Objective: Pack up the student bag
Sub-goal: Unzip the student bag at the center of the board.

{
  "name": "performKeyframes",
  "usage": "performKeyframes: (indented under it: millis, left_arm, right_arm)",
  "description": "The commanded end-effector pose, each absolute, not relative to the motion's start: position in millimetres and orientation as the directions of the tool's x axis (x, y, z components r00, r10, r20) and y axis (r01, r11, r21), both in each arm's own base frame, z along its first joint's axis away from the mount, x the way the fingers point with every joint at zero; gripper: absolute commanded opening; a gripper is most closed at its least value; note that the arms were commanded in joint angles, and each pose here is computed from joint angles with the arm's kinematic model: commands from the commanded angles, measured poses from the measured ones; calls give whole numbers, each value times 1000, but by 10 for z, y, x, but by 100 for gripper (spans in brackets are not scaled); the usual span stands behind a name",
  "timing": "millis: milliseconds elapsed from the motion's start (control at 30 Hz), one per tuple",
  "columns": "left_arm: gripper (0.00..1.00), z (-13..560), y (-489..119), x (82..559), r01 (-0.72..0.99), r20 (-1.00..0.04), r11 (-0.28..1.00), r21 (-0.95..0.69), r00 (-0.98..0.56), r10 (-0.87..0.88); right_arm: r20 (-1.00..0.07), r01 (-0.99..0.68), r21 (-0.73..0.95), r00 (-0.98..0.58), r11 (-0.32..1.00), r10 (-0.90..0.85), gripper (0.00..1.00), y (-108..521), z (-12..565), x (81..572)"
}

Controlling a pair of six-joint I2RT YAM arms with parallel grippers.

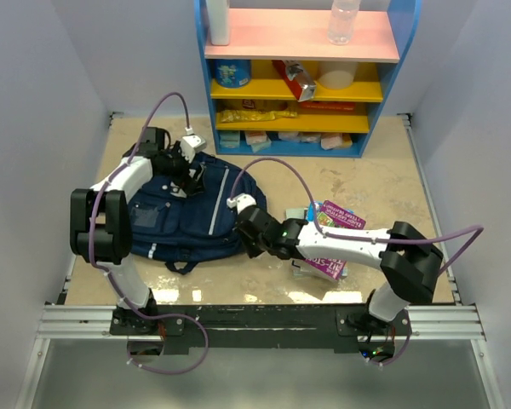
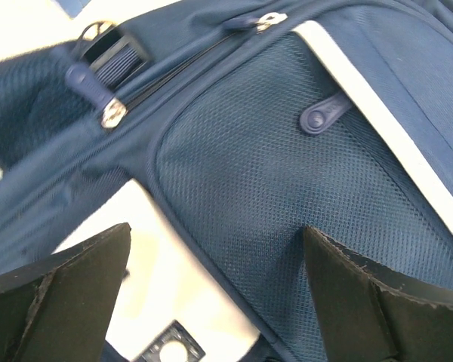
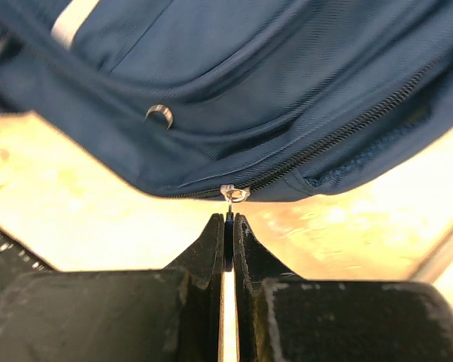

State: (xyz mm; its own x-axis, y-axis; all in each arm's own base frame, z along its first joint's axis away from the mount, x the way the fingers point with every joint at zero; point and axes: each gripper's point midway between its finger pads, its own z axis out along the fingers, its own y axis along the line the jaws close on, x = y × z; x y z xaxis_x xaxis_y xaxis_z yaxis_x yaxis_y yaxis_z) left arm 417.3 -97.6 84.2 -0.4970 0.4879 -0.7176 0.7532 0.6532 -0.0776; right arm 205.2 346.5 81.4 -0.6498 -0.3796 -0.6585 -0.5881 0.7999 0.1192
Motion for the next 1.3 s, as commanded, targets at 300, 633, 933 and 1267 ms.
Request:
performKeyframes:
  millis: [300,633,933,1267]
  left_arm:
    - [97,482,-856,4198,704,-640,708,-58,-570,515]
    - [91,422,-960,4171,703,-625,706,-81,-588,514]
    - [92,510,-1057,4129,722,-646,683,-107,-573,504]
    - [96,767,-1068,4071,760,-663,648,-53,-512,547]
  right_arm:
    - [-528,-653,117,-679,749,-510,0,3588,488,1254]
    - [-570,-775,221,-595,592,-567,0,4585,719,920]
    - [-631,-764,185,-574,618,-521,6,4521,831,1115]
    - [-699,-726,188,-572,662,-429,59,4317,1111,1360]
